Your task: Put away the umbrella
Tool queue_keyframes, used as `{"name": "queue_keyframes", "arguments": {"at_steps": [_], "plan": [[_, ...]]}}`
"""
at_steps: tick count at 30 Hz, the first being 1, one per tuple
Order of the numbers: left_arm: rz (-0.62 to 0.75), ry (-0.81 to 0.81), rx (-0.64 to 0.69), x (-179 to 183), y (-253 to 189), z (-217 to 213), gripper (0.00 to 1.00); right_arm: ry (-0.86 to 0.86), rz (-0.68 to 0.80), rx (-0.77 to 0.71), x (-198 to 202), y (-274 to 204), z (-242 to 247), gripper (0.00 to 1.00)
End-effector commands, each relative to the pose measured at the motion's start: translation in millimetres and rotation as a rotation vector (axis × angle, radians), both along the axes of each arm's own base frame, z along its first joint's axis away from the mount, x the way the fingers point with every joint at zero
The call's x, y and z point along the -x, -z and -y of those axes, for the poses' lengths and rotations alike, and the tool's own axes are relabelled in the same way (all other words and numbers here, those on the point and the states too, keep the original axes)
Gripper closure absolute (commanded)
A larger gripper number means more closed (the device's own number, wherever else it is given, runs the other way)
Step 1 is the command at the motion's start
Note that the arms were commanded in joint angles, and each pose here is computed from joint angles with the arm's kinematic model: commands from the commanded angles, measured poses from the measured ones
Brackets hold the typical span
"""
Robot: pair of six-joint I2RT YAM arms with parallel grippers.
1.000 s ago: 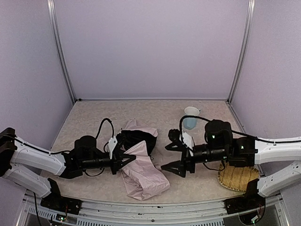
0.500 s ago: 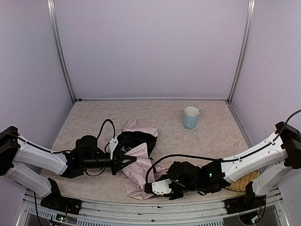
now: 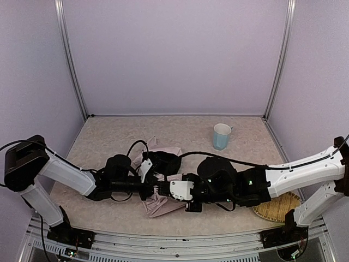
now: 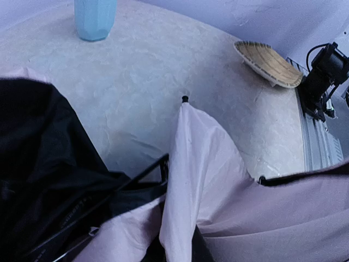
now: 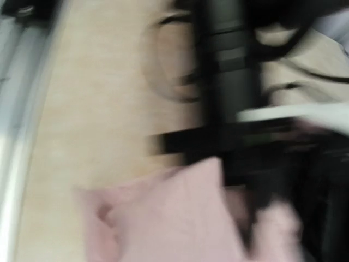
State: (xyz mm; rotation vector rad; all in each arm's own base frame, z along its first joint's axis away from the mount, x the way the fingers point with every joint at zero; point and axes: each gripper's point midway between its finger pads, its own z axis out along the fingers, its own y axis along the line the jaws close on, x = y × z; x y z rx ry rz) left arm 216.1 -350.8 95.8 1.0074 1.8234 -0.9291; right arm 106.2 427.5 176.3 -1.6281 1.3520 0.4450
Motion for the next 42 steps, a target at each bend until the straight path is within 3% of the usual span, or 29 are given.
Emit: {"name": "queue_keyframes", "arguments": {"at_steps": [1,7,11,15,18,22,26,29,34,37,42], "plan": [[-0.133,0.0,-0.036,1.3,42.2,1.6,0.93,0.059,-0.062,-0.173,-44.5,-39.1,-13.0,1.0],[-0.226,0.025,-0.033,-0.5,72.8,8.9,0.93,0.128,-0.147,-0.2,-93.7,-20.2,-16.5,1.0],[-0.273,0.031,-0.023,-10.8,74.8,12.2,0.88,0.073,-0.198,-0.251,-84.8,-40.7,-18.7,1.0],[-0.224,0.042,0.028,-17.6,36.7,17.2,0.52,0.067,-0.257,-0.271,-71.0,-48.3,-2.5,1.0],[-0.139,-0.002,0.031,-29.9,-0.9,13.4,0.33,0.097,-0.292,-0.261,-64.9,-38.7,14.3,1.0],[-0.014,-0.054,0.017,-43.8,-53.6,2.1,0.14,0.099,-0.322,-0.245,-54.9,-27.7,28.0,1.0],[0.055,-0.099,0.041,-51.0,-93.9,-13.9,0.03,0.084,-0.348,-0.208,-46.6,-19.8,30.6,1.0],[0.072,-0.233,-0.004,-70.0,-85.2,-40.0,0.01,0.062,-0.359,-0.192,-38.4,-19.6,28.3,1.0],[-0.091,-0.358,-0.143,-102.3,-13.0,-58.1,0.02,0.016,-0.356,-0.192,-25.5,-27.7,21.2,1.0],[-0.149,-0.353,-0.191,-108.1,27.4,-50.0,0.09,-0.013,-0.367,-0.195,-20.0,-33.5,14.8,1.0],[-0.215,-0.285,-0.187,-101.6,58.6,-26.6,0.24,-0.016,-0.355,-0.241,-24.1,-50.0,6.8,1.0]]}}
